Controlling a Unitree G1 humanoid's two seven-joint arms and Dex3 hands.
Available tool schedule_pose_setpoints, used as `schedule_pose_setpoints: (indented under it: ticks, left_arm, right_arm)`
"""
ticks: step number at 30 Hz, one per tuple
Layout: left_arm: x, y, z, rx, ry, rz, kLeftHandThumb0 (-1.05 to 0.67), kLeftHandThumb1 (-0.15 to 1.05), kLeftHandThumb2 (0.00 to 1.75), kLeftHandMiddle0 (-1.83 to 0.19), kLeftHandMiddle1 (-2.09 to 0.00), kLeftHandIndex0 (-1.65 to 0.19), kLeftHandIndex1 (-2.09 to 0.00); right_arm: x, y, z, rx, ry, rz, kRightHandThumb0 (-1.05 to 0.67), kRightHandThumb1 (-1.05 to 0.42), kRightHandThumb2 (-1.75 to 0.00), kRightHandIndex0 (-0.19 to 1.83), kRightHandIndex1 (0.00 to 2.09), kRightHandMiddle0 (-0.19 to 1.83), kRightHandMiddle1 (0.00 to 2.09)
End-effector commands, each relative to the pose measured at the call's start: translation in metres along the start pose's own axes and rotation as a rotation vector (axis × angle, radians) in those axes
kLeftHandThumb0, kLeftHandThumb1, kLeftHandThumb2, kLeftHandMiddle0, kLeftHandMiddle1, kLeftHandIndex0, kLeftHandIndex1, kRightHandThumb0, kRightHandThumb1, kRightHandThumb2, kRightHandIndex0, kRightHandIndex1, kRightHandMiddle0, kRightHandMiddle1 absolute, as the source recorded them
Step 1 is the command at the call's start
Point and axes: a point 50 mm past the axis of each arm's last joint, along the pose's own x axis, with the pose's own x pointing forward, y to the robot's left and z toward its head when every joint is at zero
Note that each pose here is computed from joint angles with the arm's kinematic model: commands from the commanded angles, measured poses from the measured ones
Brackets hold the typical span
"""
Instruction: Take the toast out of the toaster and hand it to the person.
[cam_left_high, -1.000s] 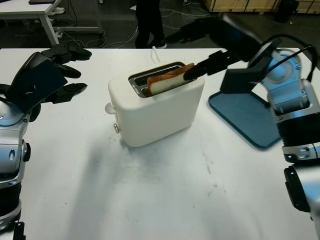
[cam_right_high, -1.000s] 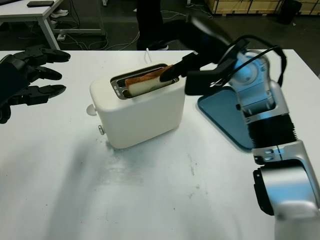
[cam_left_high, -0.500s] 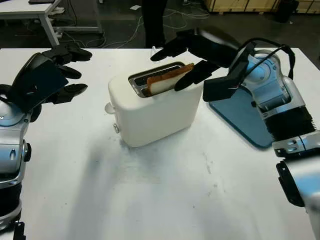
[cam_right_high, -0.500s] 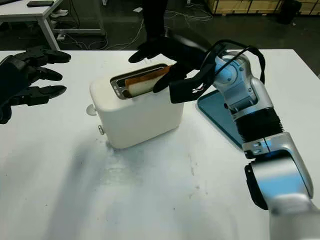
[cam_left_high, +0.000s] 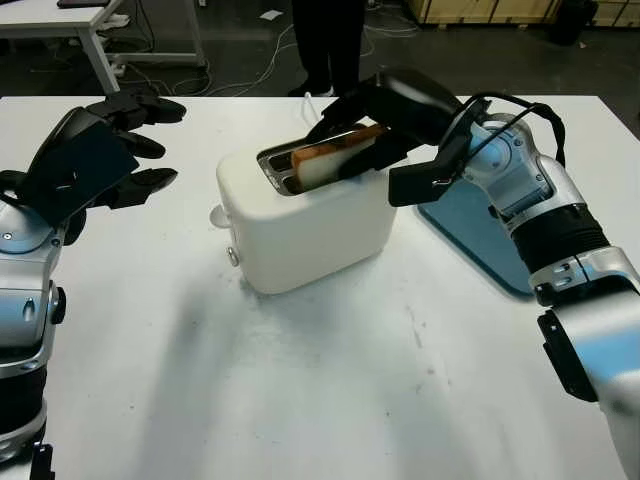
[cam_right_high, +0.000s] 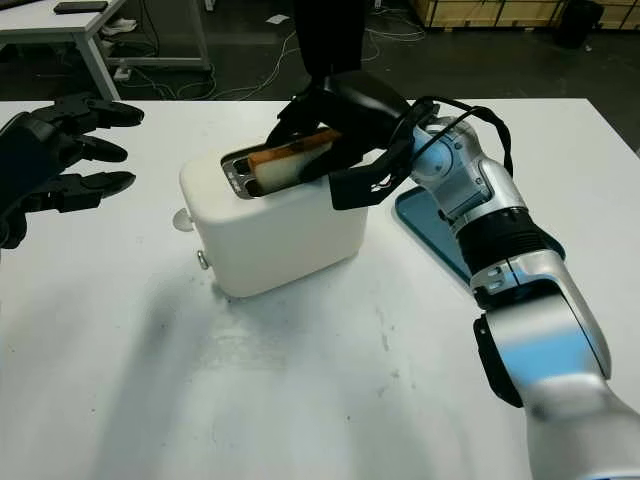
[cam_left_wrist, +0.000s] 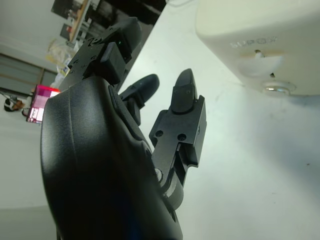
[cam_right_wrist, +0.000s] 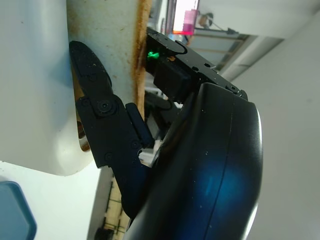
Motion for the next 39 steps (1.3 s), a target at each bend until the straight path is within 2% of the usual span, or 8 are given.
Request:
schedule_pose_setpoints:
  ticks: [1,13,14,17,18,21,27,39]
  left_arm:
    - [0.001,0.000,-0.002,-0.004,0.013,0.007,0.07,0.92,0.31,-0.12,-1.09,-0.30,-0.53]
    - [0.002,0.000,-0.001,0.001,0.007,0.002,0.07,0.92,0.31,-0.12,-1.09,-0.31,-0.51]
    - [0.002,0.000,-0.002,0.005,0.006,0.002,0.07,0.92,0.30,-0.13,-1.10,-0.31,-0.51]
    - [0.002,0.000,0.000,0.010,0.007,0.004,0.06,0.92,0.29,-0.13,-1.10,-0.31,-0.51]
    - [0.002,0.000,0.000,0.010,0.007,0.003,0.07,0.92,0.30,-0.12,-1.10,-0.31,-0.51]
    - [0.001,0.000,-0.001,0.008,0.007,0.002,0.07,0.92,0.31,-0.12,-1.09,-0.31,-0.51]
    - [0.000,0.000,-0.002,0.008,0.011,0.007,0.08,0.92,0.32,-0.12,-1.10,-0.31,-0.50]
    - [0.000,0.000,-0.003,0.007,0.009,0.004,0.09,0.92,0.32,-0.11,-1.09,-0.31,-0.49]
  right_arm:
    - [0.002,0.000,0.001,-0.026,-0.013,0.012,-0.41,-0.68,-0.01,0.79,0.72,1.06,0.14]
    - [0.002,0.000,0.000,0.040,-0.023,0.047,-0.36,-0.71,-0.01,0.97,0.98,1.18,0.25]
    - [0.002,0.000,0.000,0.037,-0.020,0.056,-0.37,-0.71,0.00,1.00,1.05,1.18,0.35]
    - [0.001,0.001,0.001,0.003,-0.015,0.065,-0.51,-0.78,-0.01,1.05,1.37,1.02,1.05]
    - [0.001,0.001,0.002,-0.017,-0.016,0.066,-0.57,-0.84,-0.03,1.07,1.59,0.95,1.36]
    - [0.001,0.002,0.003,-0.085,-0.023,0.041,-0.63,-0.91,-0.29,1.17,1.73,0.90,1.70]
    - [-0.002,-0.007,0.003,-0.160,-0.036,-0.091,-0.56,-0.92,-0.50,1.16,1.75,0.88,1.74]
    - [-0.014,-0.070,-0.019,0.091,0.078,-0.341,-0.53,-0.92,-0.47,1.05,1.75,0.76,1.75]
